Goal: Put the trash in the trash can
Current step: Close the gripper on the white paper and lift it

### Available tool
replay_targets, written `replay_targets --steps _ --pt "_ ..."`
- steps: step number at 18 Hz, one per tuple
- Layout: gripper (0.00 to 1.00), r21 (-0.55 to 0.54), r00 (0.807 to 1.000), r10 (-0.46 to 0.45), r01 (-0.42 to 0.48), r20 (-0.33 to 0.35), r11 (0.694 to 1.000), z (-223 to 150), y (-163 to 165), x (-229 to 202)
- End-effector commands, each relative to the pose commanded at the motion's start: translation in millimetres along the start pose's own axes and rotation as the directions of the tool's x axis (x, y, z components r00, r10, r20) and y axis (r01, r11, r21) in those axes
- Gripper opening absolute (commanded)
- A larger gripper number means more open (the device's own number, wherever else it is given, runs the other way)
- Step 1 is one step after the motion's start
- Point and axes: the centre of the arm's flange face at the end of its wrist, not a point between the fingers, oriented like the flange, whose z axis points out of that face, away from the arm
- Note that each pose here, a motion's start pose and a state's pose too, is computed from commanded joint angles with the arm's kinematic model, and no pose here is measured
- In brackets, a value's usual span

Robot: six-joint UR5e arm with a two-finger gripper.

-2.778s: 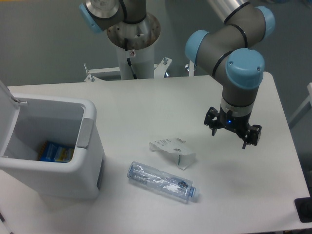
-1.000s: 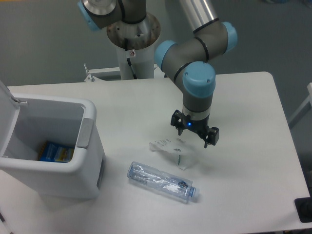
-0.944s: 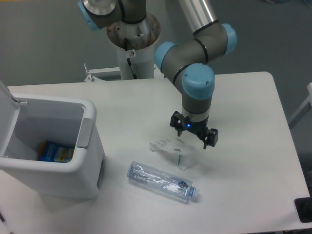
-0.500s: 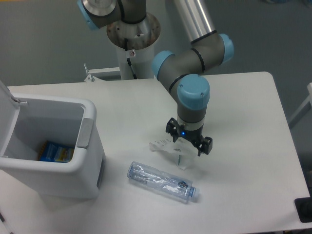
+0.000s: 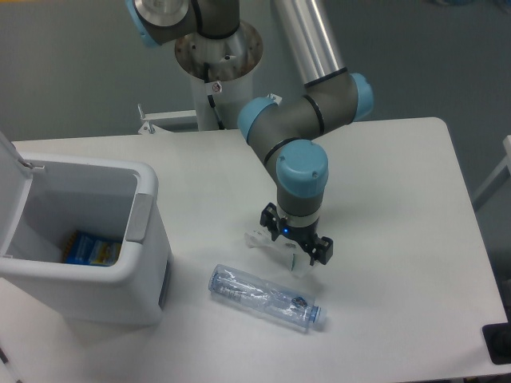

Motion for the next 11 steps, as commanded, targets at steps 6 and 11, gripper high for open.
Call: replay_targets --steps 6,11 --pt "0.00 -0.007 1.000 -0.006 0.006 -0.007 1.000 -18 6 2" --pt "0.00 -0.012 0.999 -0.044 0.044 -0.032 0.999 -42 18 -10"
